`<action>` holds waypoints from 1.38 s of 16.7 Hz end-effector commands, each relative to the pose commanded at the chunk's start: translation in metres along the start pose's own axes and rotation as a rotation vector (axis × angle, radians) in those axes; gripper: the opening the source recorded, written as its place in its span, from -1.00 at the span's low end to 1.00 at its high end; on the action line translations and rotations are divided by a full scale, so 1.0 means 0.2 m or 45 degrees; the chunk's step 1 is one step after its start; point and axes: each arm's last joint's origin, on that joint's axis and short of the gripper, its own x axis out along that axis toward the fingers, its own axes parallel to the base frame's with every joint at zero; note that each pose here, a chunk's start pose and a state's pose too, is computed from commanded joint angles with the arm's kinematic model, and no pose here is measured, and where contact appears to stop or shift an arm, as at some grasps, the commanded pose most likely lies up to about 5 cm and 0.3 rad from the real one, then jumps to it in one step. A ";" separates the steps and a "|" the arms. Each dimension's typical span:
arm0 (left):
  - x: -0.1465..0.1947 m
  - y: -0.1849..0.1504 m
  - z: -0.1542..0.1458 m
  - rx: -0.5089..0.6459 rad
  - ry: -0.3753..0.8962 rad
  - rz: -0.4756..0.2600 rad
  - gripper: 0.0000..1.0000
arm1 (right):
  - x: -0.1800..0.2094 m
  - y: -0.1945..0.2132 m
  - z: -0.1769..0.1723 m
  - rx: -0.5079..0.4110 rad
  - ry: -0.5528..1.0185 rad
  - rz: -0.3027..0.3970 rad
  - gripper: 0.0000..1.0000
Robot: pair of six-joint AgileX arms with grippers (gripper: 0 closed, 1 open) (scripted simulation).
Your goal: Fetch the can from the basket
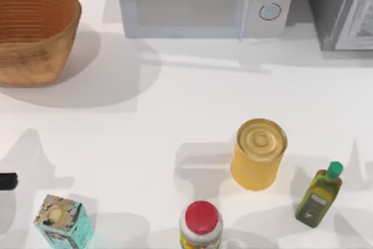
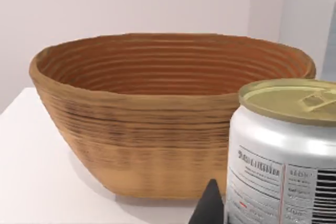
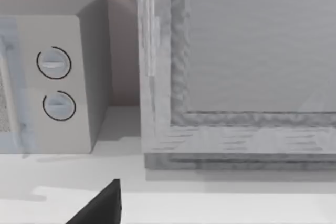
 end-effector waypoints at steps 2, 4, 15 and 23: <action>0.00 0.00 -0.03 0.000 -0.048 -0.008 -1.00 | 0.00 0.00 0.00 0.000 0.000 0.000 1.00; 0.00 0.00 -0.03 0.000 -0.056 -0.010 -1.00 | 0.00 0.00 0.00 0.000 0.000 0.000 1.00; 0.04 -0.04 0.17 0.014 -0.127 -0.214 -1.00 | 0.00 0.00 0.00 0.000 0.000 0.000 1.00; 0.55 -0.19 0.45 0.035 -0.102 -0.875 -1.00 | 0.00 0.00 0.00 0.000 0.000 0.000 1.00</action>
